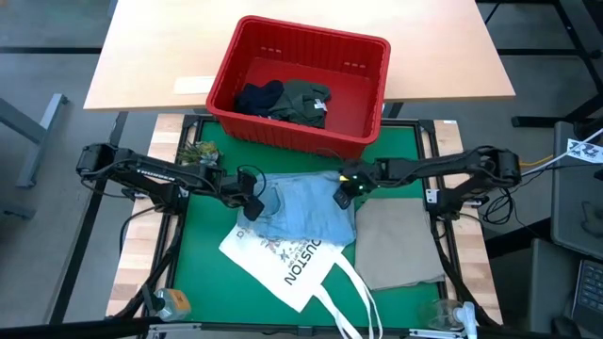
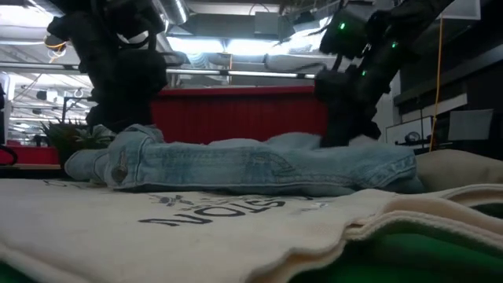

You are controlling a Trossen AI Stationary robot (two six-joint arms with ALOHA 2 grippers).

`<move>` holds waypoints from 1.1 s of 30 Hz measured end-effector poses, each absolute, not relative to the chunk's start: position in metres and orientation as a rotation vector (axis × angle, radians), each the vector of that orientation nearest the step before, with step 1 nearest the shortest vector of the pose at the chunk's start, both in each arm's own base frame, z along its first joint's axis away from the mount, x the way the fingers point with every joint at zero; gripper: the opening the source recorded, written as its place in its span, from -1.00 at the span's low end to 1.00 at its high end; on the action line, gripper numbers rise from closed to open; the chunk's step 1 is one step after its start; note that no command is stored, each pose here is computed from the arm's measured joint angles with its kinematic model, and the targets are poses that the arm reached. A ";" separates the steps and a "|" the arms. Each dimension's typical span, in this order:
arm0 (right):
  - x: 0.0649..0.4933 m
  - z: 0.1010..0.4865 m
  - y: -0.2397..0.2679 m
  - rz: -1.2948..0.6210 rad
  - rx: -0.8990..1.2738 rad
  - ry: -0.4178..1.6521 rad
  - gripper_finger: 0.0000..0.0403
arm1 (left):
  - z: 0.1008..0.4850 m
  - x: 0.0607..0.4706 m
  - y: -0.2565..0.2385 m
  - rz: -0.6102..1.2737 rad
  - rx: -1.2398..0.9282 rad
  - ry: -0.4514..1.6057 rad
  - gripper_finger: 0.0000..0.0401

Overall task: Fold Laundry from Bin
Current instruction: Fold the light blue pants

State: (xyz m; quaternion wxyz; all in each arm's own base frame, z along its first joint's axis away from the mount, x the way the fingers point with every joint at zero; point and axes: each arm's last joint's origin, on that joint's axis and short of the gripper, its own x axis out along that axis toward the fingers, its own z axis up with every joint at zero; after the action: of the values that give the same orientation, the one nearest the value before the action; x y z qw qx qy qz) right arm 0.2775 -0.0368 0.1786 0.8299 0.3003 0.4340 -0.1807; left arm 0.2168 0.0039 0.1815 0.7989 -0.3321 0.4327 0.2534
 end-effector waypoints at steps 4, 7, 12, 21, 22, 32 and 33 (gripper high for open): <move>0.268 0.200 -0.028 -0.393 0.598 0.854 -0.97 | 0.182 0.218 0.004 0.545 -0.711 0.917 -0.12; 0.259 0.208 -0.020 -0.463 0.600 0.858 -0.94 | 0.182 0.218 0.004 0.552 -0.706 0.911 -0.12; 0.251 0.203 -0.008 -0.549 0.531 0.917 -0.97 | 0.182 0.218 0.005 0.564 -0.699 0.898 -0.12; 0.243 0.200 0.006 -0.686 0.528 0.928 -0.97 | 0.183 0.218 0.005 0.562 -0.700 0.894 -0.12; 0.241 0.200 0.006 -0.711 0.519 0.929 -0.97 | 0.183 0.218 0.005 0.562 -0.700 0.894 -0.12; 0.240 0.185 -0.005 -0.851 0.441 0.997 -0.89 | 0.183 0.218 0.005 0.562 -0.700 0.894 -0.12; 0.240 0.184 -0.005 -0.852 0.440 1.000 -0.85 | 0.183 0.218 0.005 0.562 -0.700 0.894 -0.12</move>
State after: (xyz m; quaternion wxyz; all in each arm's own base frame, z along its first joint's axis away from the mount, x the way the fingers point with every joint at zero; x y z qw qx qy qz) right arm 0.2404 -0.0050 0.1840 0.7695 0.2026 0.4611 -0.3927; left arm 0.2185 0.0050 0.1827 0.8059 -0.3273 0.4179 0.2624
